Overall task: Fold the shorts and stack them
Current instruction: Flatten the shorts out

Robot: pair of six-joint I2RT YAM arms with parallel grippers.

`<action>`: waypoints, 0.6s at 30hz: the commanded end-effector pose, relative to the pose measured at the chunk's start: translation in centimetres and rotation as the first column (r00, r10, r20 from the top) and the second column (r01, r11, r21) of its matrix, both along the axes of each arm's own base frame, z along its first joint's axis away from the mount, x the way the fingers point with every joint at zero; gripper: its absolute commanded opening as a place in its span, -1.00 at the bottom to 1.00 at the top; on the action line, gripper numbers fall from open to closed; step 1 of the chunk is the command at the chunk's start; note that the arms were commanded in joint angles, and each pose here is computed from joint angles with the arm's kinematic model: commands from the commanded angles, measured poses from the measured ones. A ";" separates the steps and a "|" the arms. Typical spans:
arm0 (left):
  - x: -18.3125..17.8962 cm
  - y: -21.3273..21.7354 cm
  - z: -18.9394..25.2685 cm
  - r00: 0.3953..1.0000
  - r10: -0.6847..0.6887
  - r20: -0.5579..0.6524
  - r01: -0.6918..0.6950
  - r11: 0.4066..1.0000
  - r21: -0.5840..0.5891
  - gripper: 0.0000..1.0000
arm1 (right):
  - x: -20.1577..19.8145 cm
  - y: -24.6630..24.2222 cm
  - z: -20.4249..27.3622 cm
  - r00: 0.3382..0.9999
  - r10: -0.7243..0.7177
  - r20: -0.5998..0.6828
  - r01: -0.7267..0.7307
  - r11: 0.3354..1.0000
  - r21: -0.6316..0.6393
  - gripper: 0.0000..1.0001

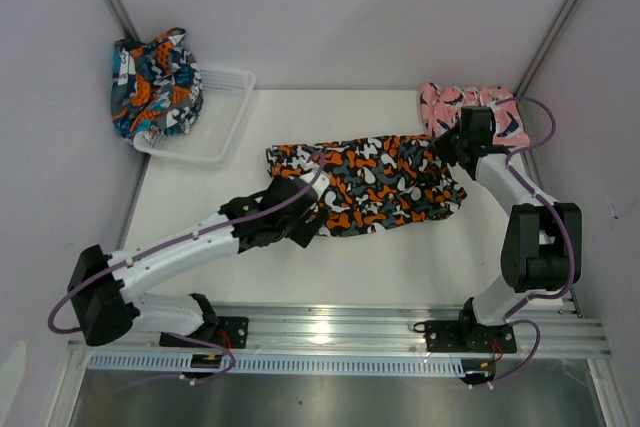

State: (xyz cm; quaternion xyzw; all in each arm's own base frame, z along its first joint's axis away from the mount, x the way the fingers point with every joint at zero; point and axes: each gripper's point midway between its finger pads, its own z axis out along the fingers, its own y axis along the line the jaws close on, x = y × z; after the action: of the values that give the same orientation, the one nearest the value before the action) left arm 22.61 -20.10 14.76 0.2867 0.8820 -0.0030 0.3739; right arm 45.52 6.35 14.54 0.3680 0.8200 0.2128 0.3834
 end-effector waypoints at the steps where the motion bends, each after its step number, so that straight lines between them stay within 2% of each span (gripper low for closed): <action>1: 3.4 -1.6 1.7 0.990 -0.094 0.105 0.080 0.988 0.129 0.88 | 0.2 1.2 1.0 0.995 0.098 0.032 -0.098 0.995 -0.004 -1.00; 3: 4.8 -3.1 1.4 0.985 -0.131 0.111 0.110 0.978 0.178 0.87 | 0.2 1.1 0.9 0.994 0.106 0.028 -0.106 0.994 -0.007 -1.00; 4: 6.0 -3.5 1.7 0.975 -0.161 0.152 0.126 0.968 0.219 0.88 | 0.1 1.3 0.9 0.993 0.115 0.028 -0.115 0.993 -0.001 -1.00; 8: 7.6 -4.0 -1.3 0.957 -0.266 0.113 0.207 0.904 0.373 0.89 | -0.1 1.7 1.1 0.989 0.146 0.034 -0.147 0.989 0.026 -1.00; 10: 7.6 -4.2 -2.8 0.950 -0.304 0.068 0.259 0.891 0.374 0.90 | -0.2 1.6 1.2 0.987 0.153 0.040 -0.154 0.988 0.031 -1.00; 13: 7.8 -4.1 -4.6 0.940 -0.340 0.010 0.322 0.899 0.296 0.83 | -0.4 1.6 1.1 0.986 0.160 0.045 -0.162 0.986 0.037 -1.00; 18: 10.1 -1.8 -6.1 0.948 -0.317 0.009 0.294 0.888 0.353 0.68 | -0.4 1.6 1.1 0.984 0.169 0.049 -0.171 0.984 0.052 -1.00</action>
State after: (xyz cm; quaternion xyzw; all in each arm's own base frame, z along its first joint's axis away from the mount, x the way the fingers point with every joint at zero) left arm 31.24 -21.87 9.05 0.4646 0.8144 0.1042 0.3315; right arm 44.86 7.70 14.81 0.3216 0.8367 0.2590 0.3598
